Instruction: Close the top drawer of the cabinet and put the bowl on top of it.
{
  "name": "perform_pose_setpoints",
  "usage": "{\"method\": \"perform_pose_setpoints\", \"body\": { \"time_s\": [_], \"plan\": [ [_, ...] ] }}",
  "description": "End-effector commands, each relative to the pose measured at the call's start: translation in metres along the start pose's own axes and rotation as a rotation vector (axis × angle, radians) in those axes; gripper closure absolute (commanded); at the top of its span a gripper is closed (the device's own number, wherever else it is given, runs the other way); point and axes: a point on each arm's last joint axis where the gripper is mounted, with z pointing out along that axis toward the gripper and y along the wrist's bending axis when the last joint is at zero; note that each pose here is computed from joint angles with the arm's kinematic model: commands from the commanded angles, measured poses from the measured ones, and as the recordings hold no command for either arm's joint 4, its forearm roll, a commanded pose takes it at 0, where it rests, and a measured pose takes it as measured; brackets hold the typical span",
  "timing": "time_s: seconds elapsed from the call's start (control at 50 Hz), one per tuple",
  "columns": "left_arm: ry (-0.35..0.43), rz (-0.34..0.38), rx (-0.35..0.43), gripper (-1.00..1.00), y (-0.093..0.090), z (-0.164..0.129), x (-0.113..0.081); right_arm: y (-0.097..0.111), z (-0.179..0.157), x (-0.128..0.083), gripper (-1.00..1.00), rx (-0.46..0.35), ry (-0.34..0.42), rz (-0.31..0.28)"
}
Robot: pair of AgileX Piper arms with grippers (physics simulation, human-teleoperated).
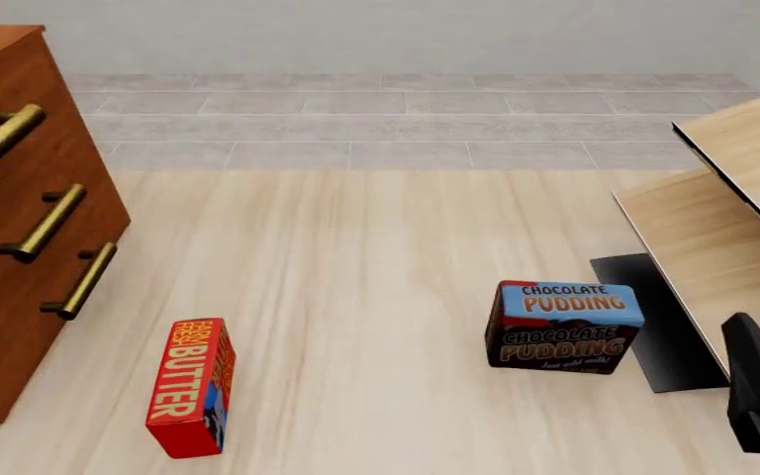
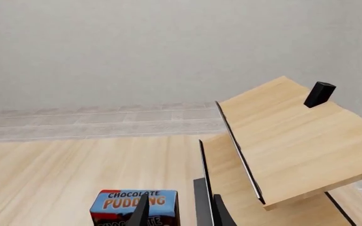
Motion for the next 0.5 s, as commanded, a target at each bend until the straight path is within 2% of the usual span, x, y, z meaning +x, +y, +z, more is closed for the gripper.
{"method": "perform_pose_setpoints", "body": {
  "time_s": [0.02, 0.38, 0.5],
  "plan": [
    [-0.016, -0.036, -0.068, 1.0, 0.016, 0.017, -0.016, 0.0, 0.0, 0.0, -1.0, 0.0, 0.002, -0.001],
    [0.002, -0.091, -0.137, 1.0, 0.03, 0.049, -0.029, 0.0, 0.0, 0.001, -1.0, -0.005, 0.009, -0.007],
    [-0.006, -0.107, -0.178, 1.0, 0.044, 0.058, -0.039, 0.0, 0.0, 0.001, -1.0, -0.002, 0.009, -0.005]
  ]
}}
